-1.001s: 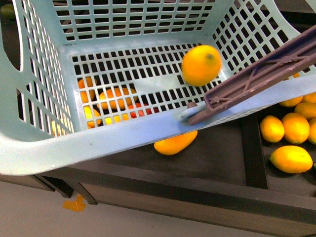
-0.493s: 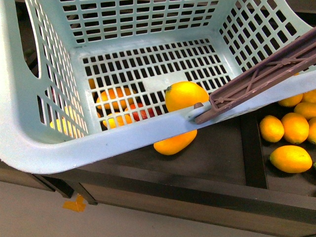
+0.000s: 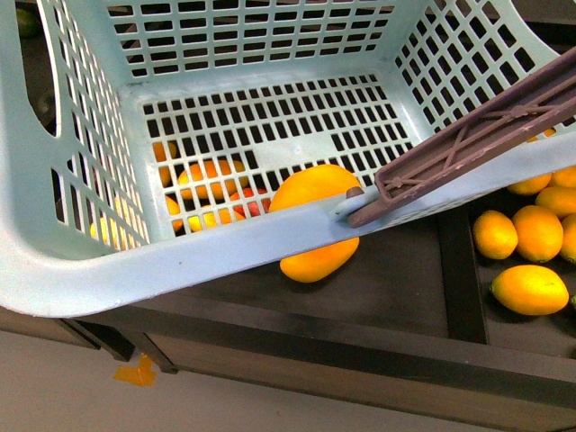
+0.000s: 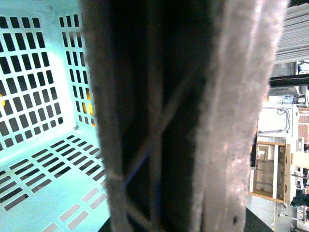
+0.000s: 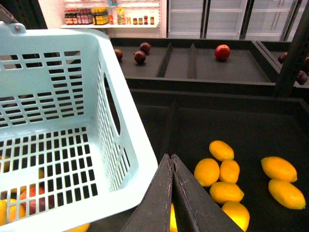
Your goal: Pick lemon and mango into basket
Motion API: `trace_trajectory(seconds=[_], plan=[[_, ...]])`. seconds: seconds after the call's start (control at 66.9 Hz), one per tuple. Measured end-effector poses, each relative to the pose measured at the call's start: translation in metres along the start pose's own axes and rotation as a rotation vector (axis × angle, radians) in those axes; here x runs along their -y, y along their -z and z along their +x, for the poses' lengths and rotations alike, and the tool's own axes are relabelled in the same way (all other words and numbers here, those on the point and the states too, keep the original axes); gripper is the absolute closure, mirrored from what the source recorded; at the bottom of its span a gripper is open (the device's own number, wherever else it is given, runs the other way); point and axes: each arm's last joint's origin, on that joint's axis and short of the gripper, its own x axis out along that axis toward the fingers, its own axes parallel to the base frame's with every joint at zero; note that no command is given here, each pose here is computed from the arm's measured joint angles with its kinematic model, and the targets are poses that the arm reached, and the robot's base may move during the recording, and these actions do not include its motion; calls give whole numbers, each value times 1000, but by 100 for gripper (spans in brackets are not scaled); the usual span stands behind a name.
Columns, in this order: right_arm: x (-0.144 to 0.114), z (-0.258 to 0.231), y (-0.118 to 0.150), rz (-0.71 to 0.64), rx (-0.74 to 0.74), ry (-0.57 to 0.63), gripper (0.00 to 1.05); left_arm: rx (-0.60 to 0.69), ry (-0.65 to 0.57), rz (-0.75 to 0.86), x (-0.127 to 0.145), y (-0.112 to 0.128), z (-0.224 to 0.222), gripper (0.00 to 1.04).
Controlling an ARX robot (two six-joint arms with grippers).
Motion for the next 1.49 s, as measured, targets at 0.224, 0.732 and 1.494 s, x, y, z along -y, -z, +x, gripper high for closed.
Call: trace_trajectory(seconds=[0.224,0.732,1.494], plan=[[0,-1,-1,0,7,0,57,2,-1,0,0,0,0,90],[0,-1,-1,0,8,5,9,-17,11,-2,2,3,1,90],[0,-1,1,0,2,-3,9,41,-25,9,-5,-7,-2,90]])
